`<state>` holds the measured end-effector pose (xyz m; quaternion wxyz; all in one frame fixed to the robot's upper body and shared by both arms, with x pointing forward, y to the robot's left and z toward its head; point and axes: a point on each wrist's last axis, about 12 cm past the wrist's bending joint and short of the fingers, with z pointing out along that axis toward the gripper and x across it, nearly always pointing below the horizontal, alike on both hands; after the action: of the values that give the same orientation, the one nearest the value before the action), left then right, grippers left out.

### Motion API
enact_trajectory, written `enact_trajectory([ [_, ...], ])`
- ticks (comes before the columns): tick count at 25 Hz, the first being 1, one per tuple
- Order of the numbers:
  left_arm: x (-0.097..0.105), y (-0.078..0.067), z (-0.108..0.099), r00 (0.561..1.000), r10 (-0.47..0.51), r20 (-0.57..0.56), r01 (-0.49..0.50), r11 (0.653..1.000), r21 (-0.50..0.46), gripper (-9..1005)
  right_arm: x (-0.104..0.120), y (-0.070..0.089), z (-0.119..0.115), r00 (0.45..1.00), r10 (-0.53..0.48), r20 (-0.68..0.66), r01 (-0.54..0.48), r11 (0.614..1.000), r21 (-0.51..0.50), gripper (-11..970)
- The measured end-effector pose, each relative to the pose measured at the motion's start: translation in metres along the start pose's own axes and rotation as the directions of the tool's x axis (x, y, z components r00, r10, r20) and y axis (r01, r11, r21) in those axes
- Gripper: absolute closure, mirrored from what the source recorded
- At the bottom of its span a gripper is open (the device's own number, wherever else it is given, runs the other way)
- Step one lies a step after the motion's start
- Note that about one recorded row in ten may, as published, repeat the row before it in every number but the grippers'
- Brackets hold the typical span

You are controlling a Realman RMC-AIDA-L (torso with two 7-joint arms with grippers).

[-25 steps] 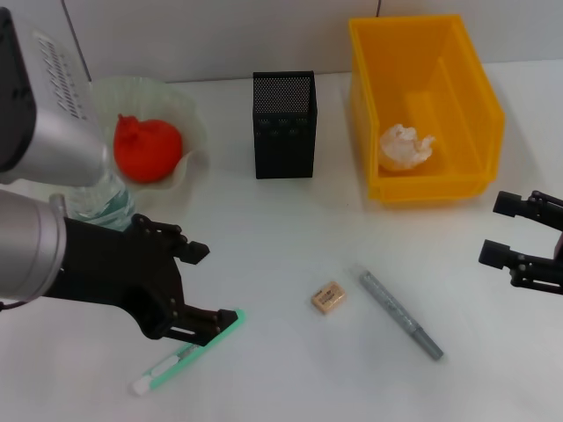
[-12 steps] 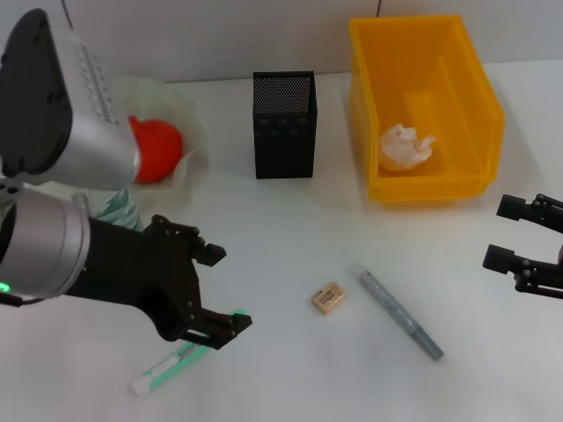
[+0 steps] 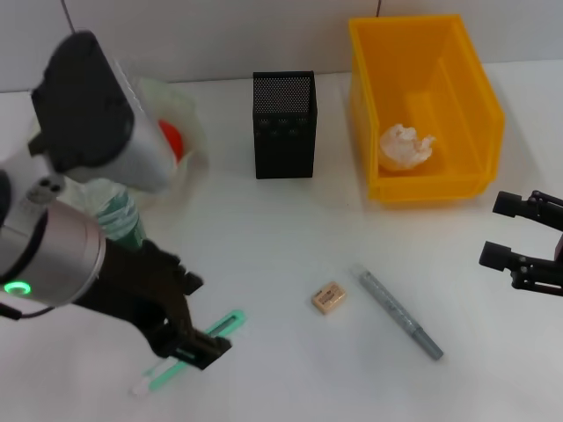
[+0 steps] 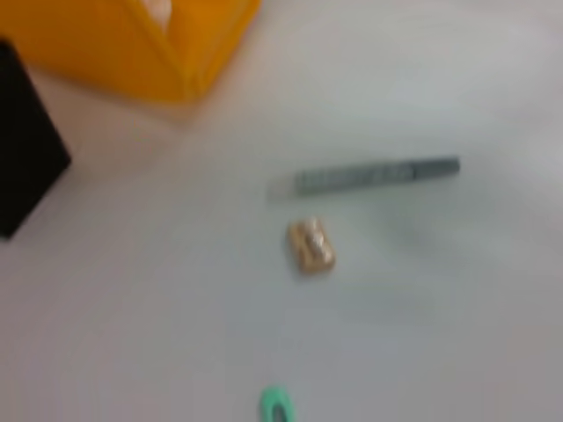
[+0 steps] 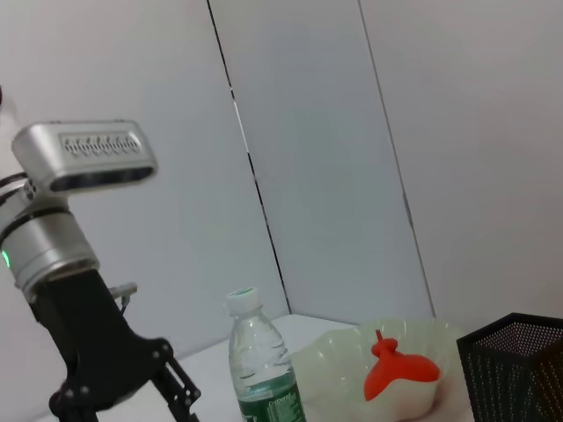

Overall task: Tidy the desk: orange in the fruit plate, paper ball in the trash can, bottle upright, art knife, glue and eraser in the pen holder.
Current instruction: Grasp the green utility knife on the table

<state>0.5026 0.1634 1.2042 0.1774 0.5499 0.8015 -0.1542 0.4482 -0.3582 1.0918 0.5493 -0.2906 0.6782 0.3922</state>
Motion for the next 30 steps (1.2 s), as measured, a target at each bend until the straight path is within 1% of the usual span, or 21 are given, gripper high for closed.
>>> enact_trajectory([
  [2,0.000,-0.002,0.004,0.998,-0.031,-0.047,0.029,0.999,-0.029,198,0.000,0.000,0.000,1.000,-0.001,0.000,0.001,1.000,-0.001,150],
  [4,0.001,0.000,0.008,0.993,-0.078,-0.084,0.073,0.995,-0.065,198,-0.001,0.000,0.001,1.000,-0.001,0.000,0.001,1.000,-0.002,150],
  [6,0.001,0.002,0.009,0.989,-0.108,-0.097,0.100,0.992,-0.082,198,-0.001,-0.001,0.001,1.000,-0.002,0.001,0.002,1.000,-0.004,150],
  [8,0.001,0.003,0.010,0.986,-0.132,-0.101,0.123,0.989,-0.085,198,-0.001,-0.001,0.002,1.000,-0.003,0.001,0.003,1.000,-0.005,150],
  [13,0.002,0.003,0.013,0.983,-0.146,-0.109,0.138,0.987,-0.082,198,-0.002,-0.001,0.003,1.000,-0.005,0.002,0.005,1.000,-0.008,151],
  [14,0.002,0.003,0.016,0.979,-0.167,-0.121,0.158,0.984,-0.077,198,-0.002,-0.001,0.003,1.000,-0.005,0.002,0.005,1.000,-0.008,151],
  [19,-0.003,0.003,0.024,0.975,-0.183,-0.128,0.176,0.983,-0.059,198,-0.003,-0.002,0.004,1.000,-0.008,0.003,0.008,1.000,-0.011,151],
  [23,-0.011,0.011,0.033,0.969,-0.190,-0.160,0.186,0.982,-0.043,199,-0.003,-0.002,0.005,1.000,-0.010,0.001,0.010,1.000,-0.016,152],
  [30,-0.032,0.016,0.039,0.978,-0.148,-0.146,0.143,0.989,-0.042,199,-0.004,-0.003,0.006,1.000,-0.012,0.001,0.012,1.000,-0.016,152],
])
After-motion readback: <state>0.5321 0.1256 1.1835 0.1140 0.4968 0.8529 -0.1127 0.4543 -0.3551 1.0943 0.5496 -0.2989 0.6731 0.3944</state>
